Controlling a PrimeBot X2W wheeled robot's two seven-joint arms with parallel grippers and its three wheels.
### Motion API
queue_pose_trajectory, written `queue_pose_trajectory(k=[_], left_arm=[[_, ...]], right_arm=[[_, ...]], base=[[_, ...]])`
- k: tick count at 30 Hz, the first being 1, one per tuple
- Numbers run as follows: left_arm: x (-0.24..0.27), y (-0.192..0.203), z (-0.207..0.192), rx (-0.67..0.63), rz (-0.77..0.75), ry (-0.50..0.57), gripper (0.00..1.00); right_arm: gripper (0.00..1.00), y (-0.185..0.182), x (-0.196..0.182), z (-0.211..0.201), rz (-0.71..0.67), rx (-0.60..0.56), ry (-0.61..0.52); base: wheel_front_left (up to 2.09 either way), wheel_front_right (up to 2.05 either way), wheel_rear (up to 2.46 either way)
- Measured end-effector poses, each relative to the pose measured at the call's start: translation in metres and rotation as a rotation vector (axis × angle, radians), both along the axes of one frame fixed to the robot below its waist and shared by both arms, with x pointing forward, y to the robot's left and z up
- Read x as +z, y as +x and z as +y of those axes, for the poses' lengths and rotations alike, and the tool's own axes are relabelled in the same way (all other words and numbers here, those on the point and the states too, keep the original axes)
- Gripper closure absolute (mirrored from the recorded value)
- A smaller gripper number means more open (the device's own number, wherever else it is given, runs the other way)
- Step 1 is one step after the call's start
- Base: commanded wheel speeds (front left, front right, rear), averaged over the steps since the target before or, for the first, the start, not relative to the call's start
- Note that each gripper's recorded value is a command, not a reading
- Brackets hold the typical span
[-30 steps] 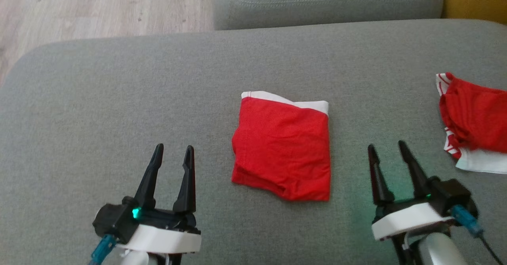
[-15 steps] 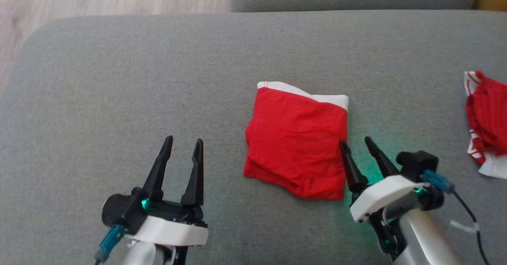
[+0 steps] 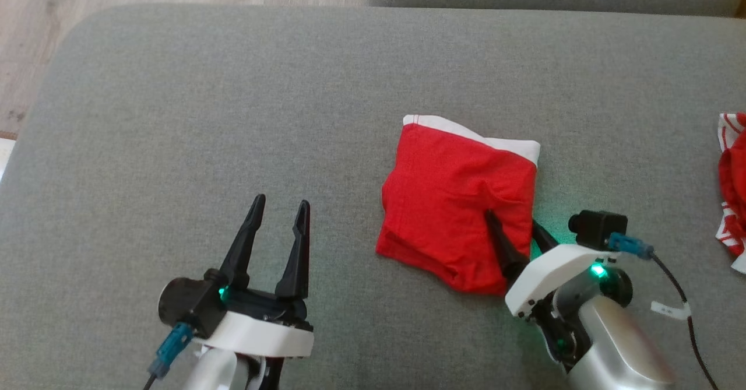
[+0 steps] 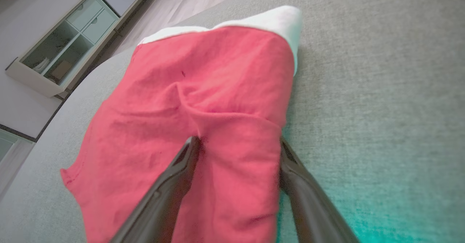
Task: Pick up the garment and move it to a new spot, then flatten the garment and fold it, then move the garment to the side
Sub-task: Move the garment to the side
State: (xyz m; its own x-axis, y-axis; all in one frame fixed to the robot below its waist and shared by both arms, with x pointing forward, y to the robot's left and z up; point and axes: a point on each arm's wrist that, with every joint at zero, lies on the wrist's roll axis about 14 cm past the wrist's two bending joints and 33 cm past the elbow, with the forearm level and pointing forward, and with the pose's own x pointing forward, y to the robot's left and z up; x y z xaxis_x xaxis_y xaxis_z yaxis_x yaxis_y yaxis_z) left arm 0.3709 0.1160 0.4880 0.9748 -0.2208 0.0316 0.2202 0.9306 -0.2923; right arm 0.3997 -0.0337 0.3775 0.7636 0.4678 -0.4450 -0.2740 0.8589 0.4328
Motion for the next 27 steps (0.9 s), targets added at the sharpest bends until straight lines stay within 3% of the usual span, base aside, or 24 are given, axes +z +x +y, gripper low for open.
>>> queue_pose_trajectory(k=[4, 5, 6, 7, 16, 27], left_arm=[[0.004, -0.002, 0.000, -0.003, -0.011, 0.004, 0.00], [0.003, -0.003, -0.001, -0.007, -0.010, 0.006, 0.00], [0.003, -0.003, -0.002, -0.013, -0.010, 0.007, 0.00], [0.003, -0.003, -0.004, -0.018, -0.010, 0.007, 0.00], [0.009, 0.000, -0.017, -0.065, -0.031, 0.008, 0.00], [0.016, 0.002, -0.069, -0.228, -0.056, -0.006, 0.00]], right_arm=[[0.00, -0.007, -0.002, 0.006, 0.011, 0.012, 0.013], [0.10, -0.008, -0.003, 0.007, 0.015, 0.019, 0.007], [0.78, -0.008, -0.003, 0.007, 0.010, 0.023, 0.002], [1.00, -0.006, -0.003, 0.008, -0.003, 0.030, -0.012], [1.00, -0.002, 0.005, -0.012, -0.128, 0.078, -0.158], [1.00, 0.014, 0.035, -0.106, -0.290, 0.186, -0.552]], base=[[0.00, 0.00, 0.00], [0.00, 0.00, 0.00], [0.00, 0.00, 0.00], [0.00, 0.00, 0.00], [0.00, 0.00, 0.00], [0.00, 0.00, 0.00]])
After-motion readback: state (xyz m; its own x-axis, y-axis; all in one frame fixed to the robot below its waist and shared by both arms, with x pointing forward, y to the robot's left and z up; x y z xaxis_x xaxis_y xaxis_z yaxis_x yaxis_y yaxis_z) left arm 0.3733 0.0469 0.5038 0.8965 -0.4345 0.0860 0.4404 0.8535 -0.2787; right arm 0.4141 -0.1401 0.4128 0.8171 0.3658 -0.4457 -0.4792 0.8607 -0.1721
